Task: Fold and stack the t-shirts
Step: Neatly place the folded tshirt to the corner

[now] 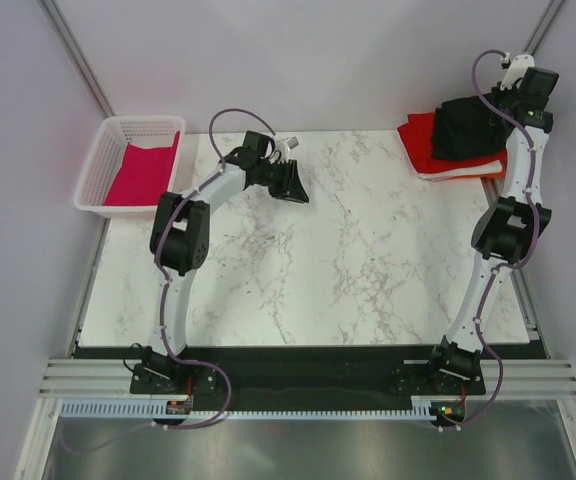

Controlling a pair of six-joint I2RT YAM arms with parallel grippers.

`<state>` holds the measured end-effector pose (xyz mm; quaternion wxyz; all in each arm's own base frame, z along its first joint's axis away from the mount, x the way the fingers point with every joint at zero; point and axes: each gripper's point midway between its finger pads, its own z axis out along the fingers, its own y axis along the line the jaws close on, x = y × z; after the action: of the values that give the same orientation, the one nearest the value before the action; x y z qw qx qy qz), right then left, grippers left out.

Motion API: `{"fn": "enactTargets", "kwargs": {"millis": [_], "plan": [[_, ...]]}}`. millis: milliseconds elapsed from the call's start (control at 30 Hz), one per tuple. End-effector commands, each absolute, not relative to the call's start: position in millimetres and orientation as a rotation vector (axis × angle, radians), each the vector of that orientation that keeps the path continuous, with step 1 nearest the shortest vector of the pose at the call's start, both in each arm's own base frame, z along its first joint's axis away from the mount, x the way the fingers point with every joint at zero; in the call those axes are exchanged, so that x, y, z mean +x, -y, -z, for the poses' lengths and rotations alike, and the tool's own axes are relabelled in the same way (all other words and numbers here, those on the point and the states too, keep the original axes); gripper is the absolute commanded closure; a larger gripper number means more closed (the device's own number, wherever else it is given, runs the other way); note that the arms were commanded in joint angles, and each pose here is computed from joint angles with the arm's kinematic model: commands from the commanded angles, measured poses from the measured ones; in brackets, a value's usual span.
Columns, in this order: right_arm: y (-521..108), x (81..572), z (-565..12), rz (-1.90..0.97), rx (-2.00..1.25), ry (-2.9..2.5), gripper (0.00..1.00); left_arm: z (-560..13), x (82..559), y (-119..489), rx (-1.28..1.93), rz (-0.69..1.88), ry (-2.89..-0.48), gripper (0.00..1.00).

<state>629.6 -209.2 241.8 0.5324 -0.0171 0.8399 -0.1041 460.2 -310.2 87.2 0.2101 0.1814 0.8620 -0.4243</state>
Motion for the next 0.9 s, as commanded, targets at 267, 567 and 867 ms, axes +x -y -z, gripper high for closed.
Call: {"fn": "enactTargets", "kwargs": {"millis": [267,567,867], "plan": [[245.4,660.1,-254.5,0.438,0.031,-1.844,1.0,-111.1,448.5,319.8,0.631,1.092,-2.329,0.65],[214.2,643.3,-329.6,0.588,-0.05,-1.728,0.4,-111.8,440.6,333.0,0.668,1.072,-2.324,0.64],[96.2,636.4,-258.3,0.484,-0.283,-1.875,0.38,-112.3,434.8,335.3,0.667,1.081,-2.338,0.64]]}}
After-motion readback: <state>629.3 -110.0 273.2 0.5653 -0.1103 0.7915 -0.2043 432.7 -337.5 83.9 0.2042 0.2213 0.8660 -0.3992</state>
